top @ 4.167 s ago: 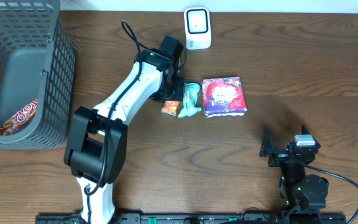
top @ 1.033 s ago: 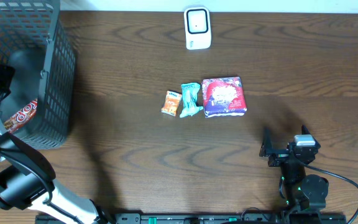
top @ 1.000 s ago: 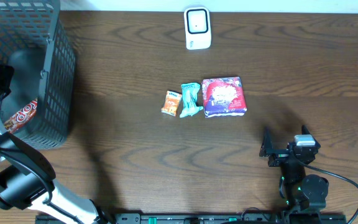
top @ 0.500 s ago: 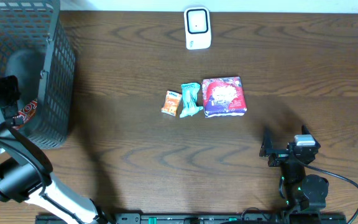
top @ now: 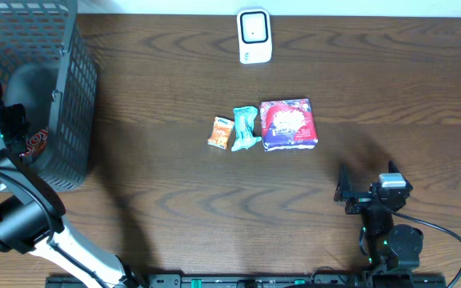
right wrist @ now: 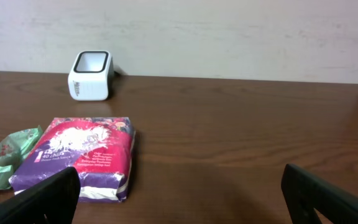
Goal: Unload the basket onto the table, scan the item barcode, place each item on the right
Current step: 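Grasp the red TOP chocolate bar with the left gripper and lift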
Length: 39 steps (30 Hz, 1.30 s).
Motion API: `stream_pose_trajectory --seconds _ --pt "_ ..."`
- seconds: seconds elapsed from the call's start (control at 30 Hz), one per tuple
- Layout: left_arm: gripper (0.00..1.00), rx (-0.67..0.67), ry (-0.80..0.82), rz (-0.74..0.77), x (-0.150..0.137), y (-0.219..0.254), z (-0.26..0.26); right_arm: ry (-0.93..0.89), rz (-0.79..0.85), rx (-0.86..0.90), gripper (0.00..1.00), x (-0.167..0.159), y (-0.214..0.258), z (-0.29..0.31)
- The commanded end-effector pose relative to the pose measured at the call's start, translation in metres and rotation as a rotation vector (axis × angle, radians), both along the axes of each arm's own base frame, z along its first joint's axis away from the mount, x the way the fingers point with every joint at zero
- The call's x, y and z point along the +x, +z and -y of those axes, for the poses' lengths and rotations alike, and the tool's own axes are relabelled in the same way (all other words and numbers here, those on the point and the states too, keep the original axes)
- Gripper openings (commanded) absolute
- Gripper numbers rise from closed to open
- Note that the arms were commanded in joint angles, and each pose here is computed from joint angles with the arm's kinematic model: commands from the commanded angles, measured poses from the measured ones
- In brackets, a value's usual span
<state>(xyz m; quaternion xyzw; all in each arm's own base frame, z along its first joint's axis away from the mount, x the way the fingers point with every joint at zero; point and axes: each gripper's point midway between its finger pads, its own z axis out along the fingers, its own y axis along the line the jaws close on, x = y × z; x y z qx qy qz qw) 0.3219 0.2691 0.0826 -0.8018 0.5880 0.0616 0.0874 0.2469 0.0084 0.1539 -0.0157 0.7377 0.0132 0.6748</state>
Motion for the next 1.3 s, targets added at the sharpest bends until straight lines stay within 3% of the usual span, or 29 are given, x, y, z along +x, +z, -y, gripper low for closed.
stream_pose_trajectory --seconds 0.0,1.27 --pt "0.98 0.037 0.023 -0.069 -0.014 -0.008 -0.008 -0.01 -0.003 0.013 0.99 0.0 -0.001 0.002" --pt "0.98 0.056 0.016 -0.078 -0.002 -0.048 -0.02 -0.01 -0.005 0.013 0.99 0.0 -0.001 0.002"
